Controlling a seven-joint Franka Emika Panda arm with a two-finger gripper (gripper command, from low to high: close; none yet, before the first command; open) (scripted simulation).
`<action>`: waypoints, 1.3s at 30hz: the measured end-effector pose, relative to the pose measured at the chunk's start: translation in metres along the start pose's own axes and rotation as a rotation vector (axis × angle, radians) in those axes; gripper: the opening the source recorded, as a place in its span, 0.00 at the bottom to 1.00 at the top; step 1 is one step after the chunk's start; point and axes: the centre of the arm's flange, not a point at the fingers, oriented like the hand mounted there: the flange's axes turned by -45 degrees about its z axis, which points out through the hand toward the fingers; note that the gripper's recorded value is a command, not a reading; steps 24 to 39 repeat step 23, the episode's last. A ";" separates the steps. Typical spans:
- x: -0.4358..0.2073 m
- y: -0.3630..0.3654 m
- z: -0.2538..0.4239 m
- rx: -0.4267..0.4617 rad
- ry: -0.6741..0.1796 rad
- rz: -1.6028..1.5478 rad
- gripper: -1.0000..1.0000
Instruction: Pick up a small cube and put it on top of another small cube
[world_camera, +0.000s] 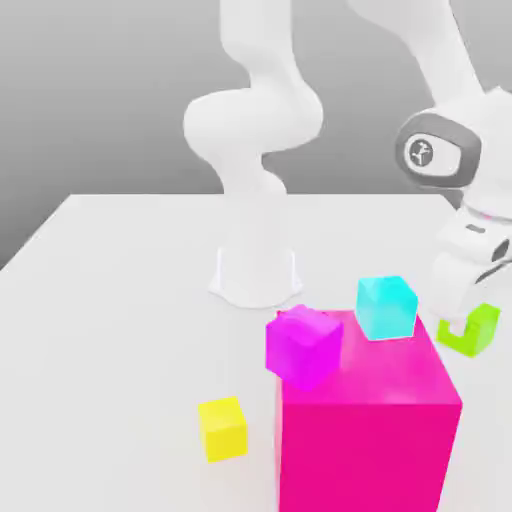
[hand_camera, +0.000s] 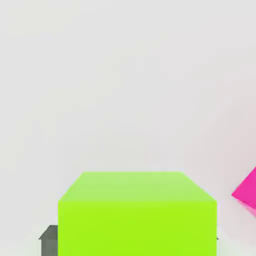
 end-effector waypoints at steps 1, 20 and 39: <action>0.006 0.017 -0.013 -0.011 -0.003 0.015 0.00; -0.056 0.257 -0.087 0.094 0.002 0.389 1.00; -0.056 0.257 -0.087 0.094 0.002 0.389 1.00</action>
